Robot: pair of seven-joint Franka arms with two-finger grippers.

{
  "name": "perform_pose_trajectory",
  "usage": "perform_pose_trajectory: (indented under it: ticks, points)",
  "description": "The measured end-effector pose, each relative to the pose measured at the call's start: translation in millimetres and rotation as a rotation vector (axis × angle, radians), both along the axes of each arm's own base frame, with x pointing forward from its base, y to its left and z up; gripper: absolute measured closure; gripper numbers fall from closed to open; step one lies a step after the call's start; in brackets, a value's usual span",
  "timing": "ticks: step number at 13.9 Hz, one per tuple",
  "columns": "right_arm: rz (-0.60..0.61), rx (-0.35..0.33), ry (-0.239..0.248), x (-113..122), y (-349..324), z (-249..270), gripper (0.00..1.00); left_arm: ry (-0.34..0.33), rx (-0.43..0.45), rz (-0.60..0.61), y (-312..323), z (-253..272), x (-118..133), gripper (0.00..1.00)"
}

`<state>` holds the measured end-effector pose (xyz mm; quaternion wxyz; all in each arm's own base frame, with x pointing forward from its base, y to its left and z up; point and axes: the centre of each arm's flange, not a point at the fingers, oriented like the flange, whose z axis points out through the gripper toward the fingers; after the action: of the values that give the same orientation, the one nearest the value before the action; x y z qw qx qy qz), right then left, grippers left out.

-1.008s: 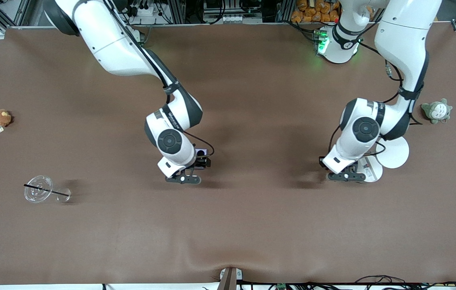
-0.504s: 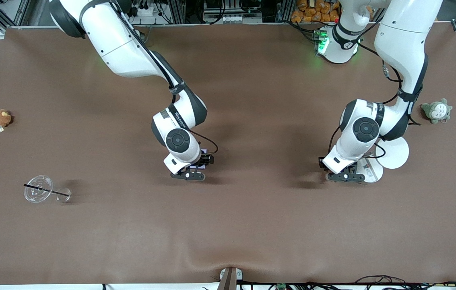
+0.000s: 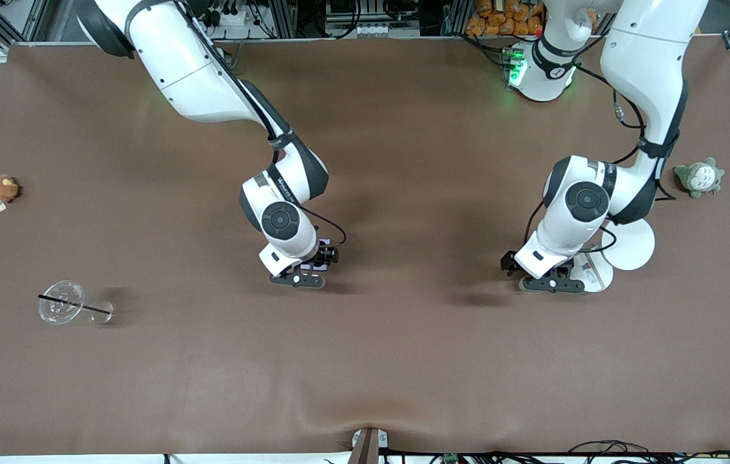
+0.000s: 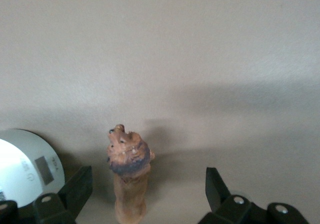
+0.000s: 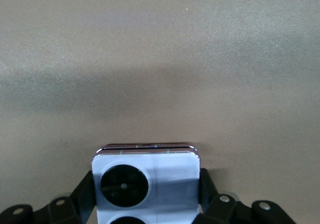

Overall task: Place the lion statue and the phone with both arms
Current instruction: 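Grasp the white phone with the right gripper while the left gripper lowers the lion, then release the lion beside the lamp while the right gripper carries the phone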

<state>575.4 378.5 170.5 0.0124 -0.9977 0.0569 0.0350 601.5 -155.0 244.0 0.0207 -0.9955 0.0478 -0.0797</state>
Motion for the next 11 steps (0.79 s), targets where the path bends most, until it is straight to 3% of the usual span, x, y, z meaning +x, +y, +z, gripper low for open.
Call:
perform_pose_trajectory:
  ticks: [3, 7, 9, 11]
  points:
    - [-0.026, 0.014, -0.045, 16, -14, 6, 0.16, -0.046, -0.005, 0.004, -1, 40, 10, 0.00]
    - [0.050, 0.013, -0.176, 104, -122, 50, 0.16, -0.027, 0.029, 0.029, 2, 111, 21, 0.00]
    - [0.110, 0.002, -0.205, 136, -200, 63, 0.16, -0.016, 0.046, 0.046, 3, 152, 26, 0.00]
    - [0.130, -0.013, -0.205, 151, -273, 61, 0.16, -0.005, 0.059, 0.062, 5, 189, 29, 0.00]
